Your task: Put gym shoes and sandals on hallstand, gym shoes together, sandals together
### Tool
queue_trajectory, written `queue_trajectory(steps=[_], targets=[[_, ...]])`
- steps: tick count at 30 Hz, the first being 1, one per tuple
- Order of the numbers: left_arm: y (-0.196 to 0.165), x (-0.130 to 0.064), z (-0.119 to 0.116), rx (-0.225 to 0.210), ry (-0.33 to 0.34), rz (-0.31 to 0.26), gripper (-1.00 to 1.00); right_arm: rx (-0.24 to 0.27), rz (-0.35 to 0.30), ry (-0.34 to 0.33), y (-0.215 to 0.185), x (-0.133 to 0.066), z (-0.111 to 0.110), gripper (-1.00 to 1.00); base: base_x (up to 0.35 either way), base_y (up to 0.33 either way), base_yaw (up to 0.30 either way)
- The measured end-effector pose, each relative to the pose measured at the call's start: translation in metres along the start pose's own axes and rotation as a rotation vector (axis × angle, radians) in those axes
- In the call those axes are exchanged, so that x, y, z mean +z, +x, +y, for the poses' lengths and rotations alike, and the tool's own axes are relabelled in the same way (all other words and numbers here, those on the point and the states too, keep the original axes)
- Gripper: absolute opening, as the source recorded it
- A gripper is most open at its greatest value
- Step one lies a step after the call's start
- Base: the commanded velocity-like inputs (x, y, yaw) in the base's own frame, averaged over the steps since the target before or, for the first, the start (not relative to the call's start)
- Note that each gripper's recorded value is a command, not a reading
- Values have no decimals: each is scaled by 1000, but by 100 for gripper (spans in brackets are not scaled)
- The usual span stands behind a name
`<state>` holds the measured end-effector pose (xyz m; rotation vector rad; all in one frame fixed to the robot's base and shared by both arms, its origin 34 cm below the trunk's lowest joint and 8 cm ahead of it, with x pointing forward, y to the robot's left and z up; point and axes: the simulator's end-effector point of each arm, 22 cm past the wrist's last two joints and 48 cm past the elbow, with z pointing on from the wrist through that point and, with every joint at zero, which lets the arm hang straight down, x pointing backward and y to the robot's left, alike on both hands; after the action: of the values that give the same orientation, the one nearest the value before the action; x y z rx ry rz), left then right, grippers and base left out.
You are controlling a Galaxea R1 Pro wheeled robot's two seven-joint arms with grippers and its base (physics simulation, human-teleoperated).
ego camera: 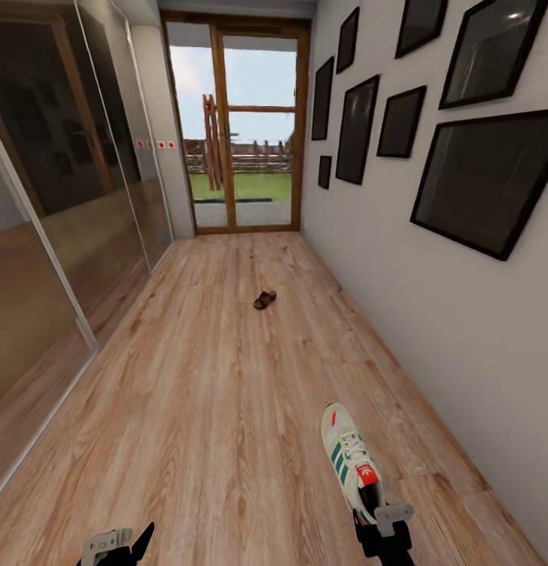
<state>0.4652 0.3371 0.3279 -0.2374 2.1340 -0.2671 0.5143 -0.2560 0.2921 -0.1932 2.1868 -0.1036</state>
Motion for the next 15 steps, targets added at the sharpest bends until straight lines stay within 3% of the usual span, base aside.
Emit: queue_trajectory(steps=[9,15], targets=[[0,0,0,0,-1,0,100,1,-1,2,0,0,0,-100,301,136,251],[0,0,0,-1,-1,-1,100,1,0,3,0,0,-1,-100,333,15,77]])
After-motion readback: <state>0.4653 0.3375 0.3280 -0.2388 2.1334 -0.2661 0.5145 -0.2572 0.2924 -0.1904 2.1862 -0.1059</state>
